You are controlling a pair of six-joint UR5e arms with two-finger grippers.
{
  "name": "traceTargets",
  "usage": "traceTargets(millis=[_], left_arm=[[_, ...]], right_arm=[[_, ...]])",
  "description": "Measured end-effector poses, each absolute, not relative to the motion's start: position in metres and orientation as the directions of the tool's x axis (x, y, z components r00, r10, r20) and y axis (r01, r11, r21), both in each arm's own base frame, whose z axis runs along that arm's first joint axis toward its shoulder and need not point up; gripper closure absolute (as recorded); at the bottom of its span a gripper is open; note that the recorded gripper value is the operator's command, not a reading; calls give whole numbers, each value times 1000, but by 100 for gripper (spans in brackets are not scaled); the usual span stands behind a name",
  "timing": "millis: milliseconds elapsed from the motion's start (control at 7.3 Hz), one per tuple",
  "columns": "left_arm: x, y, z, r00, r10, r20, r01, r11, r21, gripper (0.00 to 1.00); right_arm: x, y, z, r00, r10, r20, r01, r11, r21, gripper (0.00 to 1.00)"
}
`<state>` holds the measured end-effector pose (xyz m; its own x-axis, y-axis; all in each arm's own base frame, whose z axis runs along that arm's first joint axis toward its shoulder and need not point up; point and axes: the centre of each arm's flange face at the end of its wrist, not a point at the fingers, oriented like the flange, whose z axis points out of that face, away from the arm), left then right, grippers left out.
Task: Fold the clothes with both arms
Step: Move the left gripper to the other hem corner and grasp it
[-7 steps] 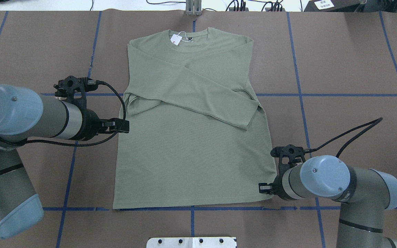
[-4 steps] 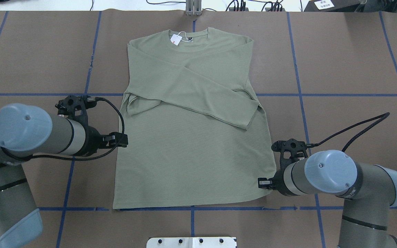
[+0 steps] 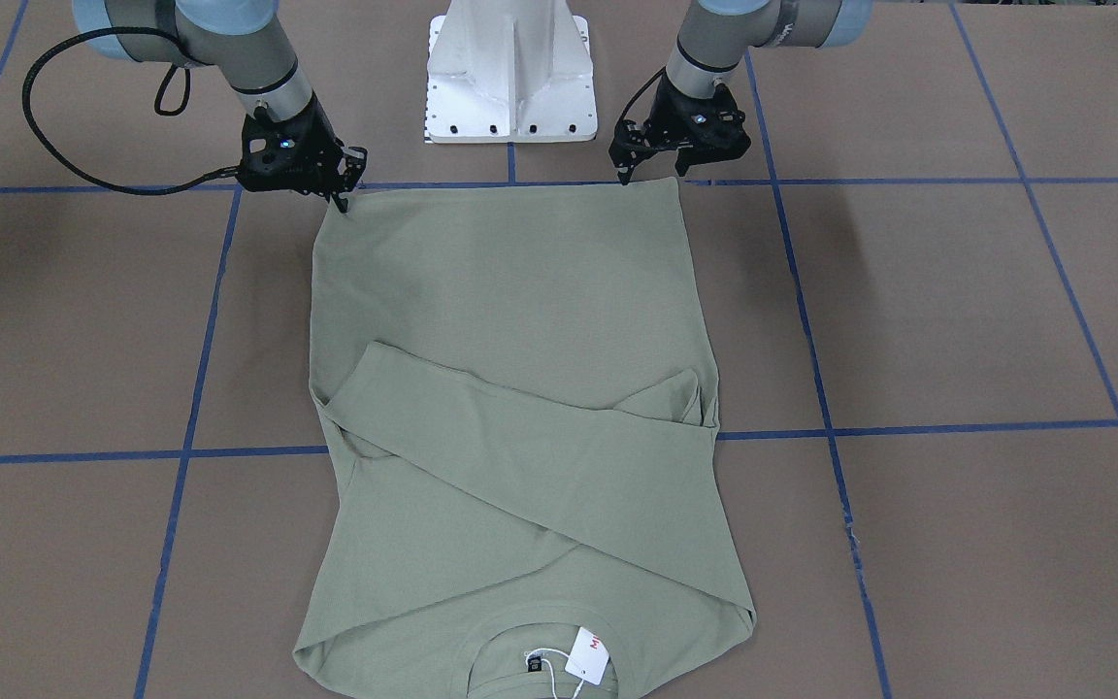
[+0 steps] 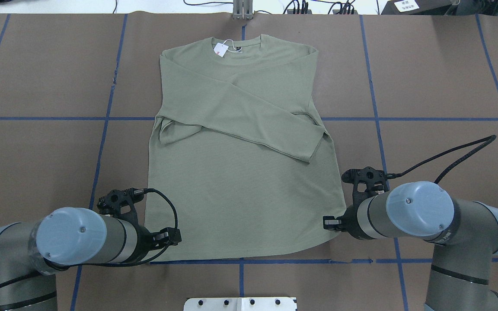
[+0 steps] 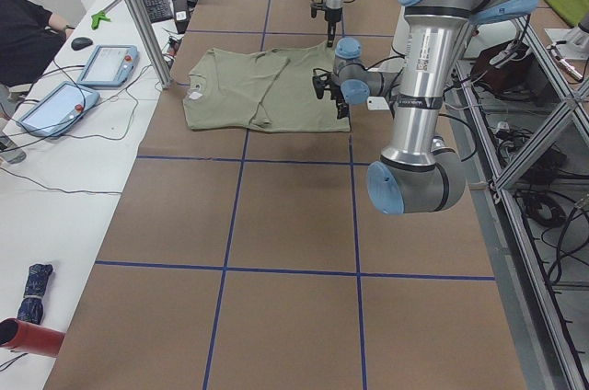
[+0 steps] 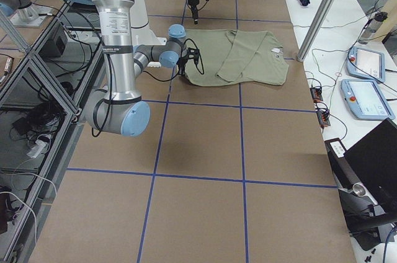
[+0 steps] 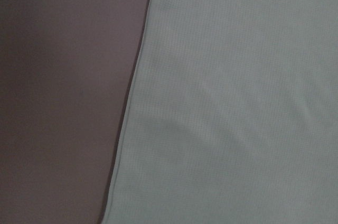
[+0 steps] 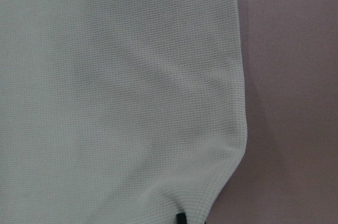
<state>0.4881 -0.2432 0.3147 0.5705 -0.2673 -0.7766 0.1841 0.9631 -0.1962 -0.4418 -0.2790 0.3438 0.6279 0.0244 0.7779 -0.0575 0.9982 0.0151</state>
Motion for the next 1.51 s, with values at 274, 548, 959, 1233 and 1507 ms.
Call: traceTargets(millis=[274, 548, 959, 1233, 1507], left_arm=[[500, -241, 335, 603, -273, -749, 207, 961, -183, 11], [502, -242, 343, 631, -278, -724, 221, 959, -176, 15], [502, -241, 347, 649, -281, -707, 225, 959, -175, 42], [503, -241, 348, 651, -281, -705, 225, 959, -175, 79], [504, -241, 349, 654, -280, -703, 223, 959, -174, 100]], right_arm=[[-441, -280, 342, 625, 25, 780, -61, 998, 16, 100], [-440, -282, 342, 623, 27, 782, -65, 998, 17, 100], [-436, -286, 340, 618, 33, 785, -72, 997, 15, 100], [-433, -288, 337, 615, 35, 788, -75, 997, 14, 100], [-432, -288, 336, 612, 35, 790, -76, 997, 15, 100]])
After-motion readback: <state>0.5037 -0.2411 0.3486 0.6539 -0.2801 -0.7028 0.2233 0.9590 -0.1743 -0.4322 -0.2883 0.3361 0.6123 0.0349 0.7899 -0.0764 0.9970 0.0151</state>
